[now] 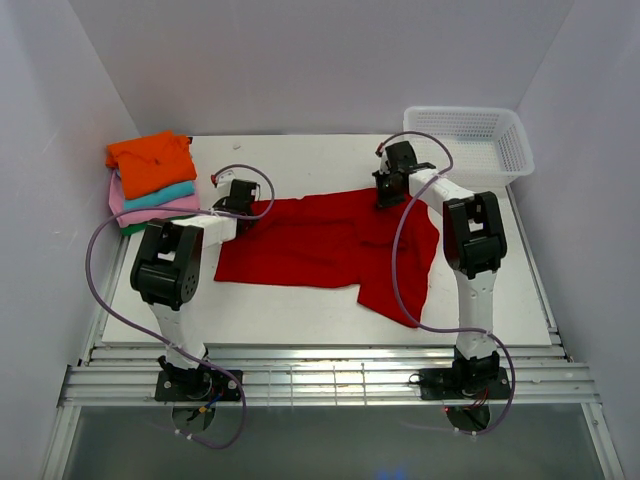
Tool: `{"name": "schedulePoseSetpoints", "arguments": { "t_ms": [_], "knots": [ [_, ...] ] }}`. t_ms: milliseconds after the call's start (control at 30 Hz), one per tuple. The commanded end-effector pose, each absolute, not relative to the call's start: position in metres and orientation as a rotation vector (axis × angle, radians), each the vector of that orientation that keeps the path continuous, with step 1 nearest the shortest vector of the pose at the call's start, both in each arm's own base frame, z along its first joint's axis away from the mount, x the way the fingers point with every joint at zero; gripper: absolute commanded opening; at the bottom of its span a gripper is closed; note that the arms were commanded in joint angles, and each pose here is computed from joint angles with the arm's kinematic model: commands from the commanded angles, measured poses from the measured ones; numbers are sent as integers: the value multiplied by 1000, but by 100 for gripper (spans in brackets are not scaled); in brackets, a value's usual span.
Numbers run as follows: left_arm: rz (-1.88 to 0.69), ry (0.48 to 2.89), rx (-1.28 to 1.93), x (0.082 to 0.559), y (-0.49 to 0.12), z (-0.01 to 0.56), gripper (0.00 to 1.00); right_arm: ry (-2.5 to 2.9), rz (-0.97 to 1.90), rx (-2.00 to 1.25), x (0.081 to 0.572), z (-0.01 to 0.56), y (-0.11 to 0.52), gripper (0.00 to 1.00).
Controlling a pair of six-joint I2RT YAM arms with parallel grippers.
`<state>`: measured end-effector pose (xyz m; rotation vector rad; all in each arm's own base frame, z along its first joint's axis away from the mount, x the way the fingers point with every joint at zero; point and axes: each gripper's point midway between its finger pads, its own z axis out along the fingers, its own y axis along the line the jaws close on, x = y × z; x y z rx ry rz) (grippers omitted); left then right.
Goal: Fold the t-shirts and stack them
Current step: Fold the tshirt
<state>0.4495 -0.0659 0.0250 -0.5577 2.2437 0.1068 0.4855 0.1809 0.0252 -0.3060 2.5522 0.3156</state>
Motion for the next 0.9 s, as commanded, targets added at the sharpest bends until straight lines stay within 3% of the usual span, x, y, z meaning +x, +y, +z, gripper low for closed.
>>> {"name": "schedulePoseSetpoints", "arguments": {
  "t_ms": [0,467,867],
  "knots": [
    [127,2281,-557,449,-57,18,0,2677,340,-296,474,-8,177,9],
    [193,2240,-622,450,-12,31,0,2688,313,-249,491,-10,156,9],
    [29,2056,-594,475,-25,123,0,2669,317,-257,493,0,153,9]
  ]
}}
